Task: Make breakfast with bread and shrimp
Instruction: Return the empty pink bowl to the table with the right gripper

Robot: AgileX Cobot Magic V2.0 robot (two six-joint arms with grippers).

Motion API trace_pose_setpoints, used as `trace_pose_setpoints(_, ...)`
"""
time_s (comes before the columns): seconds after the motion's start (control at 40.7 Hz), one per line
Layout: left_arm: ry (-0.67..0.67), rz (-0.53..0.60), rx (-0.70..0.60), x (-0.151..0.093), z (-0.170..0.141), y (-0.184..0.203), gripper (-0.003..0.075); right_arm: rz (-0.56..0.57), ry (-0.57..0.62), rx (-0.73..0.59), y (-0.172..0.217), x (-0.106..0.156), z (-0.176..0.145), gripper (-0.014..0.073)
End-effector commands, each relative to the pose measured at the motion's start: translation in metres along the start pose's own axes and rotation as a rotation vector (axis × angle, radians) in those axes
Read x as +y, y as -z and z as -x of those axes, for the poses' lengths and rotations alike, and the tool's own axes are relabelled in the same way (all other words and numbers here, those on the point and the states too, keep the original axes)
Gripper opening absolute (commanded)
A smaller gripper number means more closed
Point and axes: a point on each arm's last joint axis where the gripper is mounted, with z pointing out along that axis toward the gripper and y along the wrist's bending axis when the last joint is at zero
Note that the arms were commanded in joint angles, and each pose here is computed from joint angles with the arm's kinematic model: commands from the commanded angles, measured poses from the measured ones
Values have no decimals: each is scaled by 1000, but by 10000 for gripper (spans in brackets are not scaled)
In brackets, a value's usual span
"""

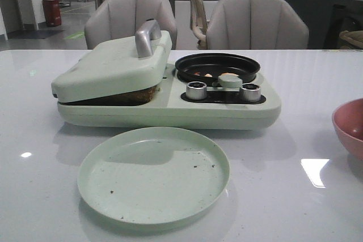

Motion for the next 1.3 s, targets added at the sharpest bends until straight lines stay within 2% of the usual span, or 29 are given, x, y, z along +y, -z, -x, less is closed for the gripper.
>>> trace_pose_setpoints(0.0, 6, -1, -89, 1, 12, 6, 101, -6, 10, -87, 17, -2, 10, 561)
trace_pose_setpoints(0.246, 6, -1, -89, 1, 12, 6, 101, -5, 12, -104, 28, -1, 18, 561)
trace_pose_setpoints(0.467, 6, -1, -89, 1, 12, 6, 101, 6, 17, -166, 71, 2, 30, 561)
trace_pose_setpoints(0.589, 6, -1, -92, 1, 12, 6, 101, 31, 58, -249, 103, 15, 23, 559)
trace_pose_setpoints(0.786, 6, -1, -93, 1, 13, 6, 101, 114, 166, -381, 152, 44, -4, 559)
trace_pose_setpoints(0.884, 6, -1, -93, 1, 13, 6, 101, 153, 215, -397, 167, 53, -23, 559)
trace_pose_setpoints(1.277, 8, -3, -93, 0, 13, 6, 101, 152, 218, -340, 169, 39, -93, 557)
